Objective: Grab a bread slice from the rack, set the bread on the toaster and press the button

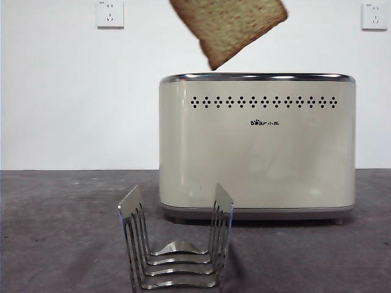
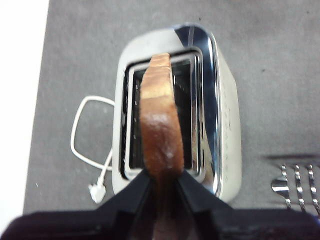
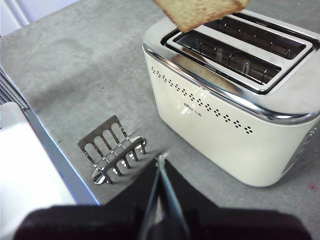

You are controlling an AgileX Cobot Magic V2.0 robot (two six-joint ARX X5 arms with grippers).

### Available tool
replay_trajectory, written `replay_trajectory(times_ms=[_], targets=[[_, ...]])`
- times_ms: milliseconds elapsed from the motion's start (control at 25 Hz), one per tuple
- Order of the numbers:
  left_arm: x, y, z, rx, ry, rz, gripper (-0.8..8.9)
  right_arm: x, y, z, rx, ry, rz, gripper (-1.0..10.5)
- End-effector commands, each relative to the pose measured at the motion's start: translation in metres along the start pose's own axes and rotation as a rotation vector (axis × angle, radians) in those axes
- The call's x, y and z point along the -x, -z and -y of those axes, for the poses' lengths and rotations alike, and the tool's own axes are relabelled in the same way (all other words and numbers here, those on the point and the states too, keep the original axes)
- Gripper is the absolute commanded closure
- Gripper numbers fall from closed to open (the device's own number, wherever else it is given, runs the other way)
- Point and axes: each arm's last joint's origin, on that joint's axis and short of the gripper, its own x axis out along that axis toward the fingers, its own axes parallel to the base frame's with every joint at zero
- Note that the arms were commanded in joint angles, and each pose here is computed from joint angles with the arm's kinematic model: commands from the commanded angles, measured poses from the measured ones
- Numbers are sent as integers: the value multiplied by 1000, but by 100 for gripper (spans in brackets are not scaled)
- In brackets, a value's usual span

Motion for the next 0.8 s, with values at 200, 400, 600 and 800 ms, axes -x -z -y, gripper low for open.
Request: replay_trajectory(times_ms=[200,400,600,800], targets=[[-24,-10,3,-58,57,-28,824,1,-1,-1,17,-3,6,950],[-44,-9,5,-60,104,-75,824,1,-1,-1,17,-3,6,949],[-60,-9,3,-64,75,-125,824,1,-1,-1,17,-3,6,949],[-82,-8,2,-64,80,-163,824,1,-1,-1,12,-3,6,949]])
